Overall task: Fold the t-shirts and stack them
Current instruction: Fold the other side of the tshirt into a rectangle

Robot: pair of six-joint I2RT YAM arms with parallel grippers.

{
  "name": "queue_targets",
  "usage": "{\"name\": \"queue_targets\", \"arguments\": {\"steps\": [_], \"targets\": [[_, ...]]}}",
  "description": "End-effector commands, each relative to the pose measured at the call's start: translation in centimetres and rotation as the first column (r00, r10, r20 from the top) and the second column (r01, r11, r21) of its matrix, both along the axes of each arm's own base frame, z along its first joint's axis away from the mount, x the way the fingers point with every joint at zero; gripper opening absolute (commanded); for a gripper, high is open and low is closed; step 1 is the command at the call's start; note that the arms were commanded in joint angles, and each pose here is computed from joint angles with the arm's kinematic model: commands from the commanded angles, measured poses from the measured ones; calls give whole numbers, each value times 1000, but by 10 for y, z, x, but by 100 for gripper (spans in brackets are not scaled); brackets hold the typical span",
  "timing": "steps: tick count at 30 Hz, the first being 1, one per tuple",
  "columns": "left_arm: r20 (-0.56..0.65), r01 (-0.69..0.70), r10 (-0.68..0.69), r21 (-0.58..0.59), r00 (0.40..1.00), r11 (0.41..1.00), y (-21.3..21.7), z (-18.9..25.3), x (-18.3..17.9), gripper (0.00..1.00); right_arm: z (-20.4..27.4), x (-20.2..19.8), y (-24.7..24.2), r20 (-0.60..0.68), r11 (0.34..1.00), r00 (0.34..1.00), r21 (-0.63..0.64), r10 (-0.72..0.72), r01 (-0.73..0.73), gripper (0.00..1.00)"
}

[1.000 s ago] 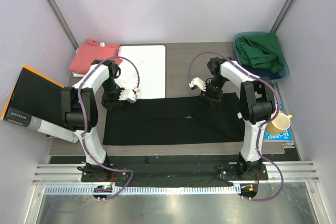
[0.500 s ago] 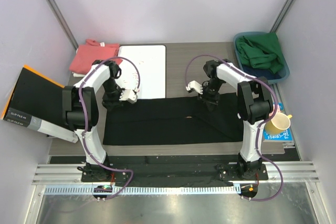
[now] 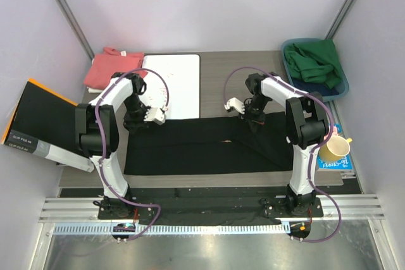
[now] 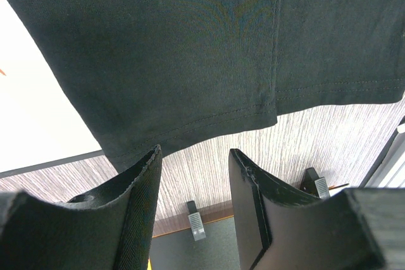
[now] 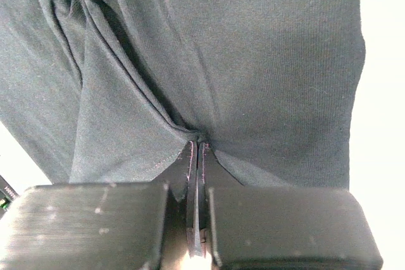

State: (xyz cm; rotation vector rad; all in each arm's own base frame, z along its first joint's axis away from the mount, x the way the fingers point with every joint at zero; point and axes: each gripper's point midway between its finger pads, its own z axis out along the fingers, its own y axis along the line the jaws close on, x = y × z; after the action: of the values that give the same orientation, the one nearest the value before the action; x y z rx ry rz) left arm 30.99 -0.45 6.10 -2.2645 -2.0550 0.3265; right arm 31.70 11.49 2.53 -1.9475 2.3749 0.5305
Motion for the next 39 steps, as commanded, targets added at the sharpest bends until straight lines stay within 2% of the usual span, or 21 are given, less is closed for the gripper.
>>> {"name": "queue_targets", "arguments": {"steps": [1,7,11,14,16,33,39], "targets": [[13,5,-5,-26,1000,1000,-7,4,4,47,26,-7,5,-8,1000,1000,15,26,-26,1],[6,17,-17,-26,1000,1000,-9,3,2,47,48,-32,9,-69,998,996,11,56,-55,4],[4,27,-27,-31,1000,999,-13,2,1,47,53,-42,9,-73,998,995,-2,62,-62,13],[3,38,-38,-33,999,999,-16,0,0,47,52,-45,10,-72,999,996,-2,46,-46,4],[3,45,-45,-36,999,998,-18,0,-1,47,53,-48,10,-66,999,997,0,41,-41,1],[-12,101,-101,-10,995,995,-13,4,-3,47,68,-112,56,-168,997,985,68,49,-38,1],[-13,134,-134,-8,991,991,-13,5,4,48,74,-133,74,-168,995,983,81,73,-60,8]]}}
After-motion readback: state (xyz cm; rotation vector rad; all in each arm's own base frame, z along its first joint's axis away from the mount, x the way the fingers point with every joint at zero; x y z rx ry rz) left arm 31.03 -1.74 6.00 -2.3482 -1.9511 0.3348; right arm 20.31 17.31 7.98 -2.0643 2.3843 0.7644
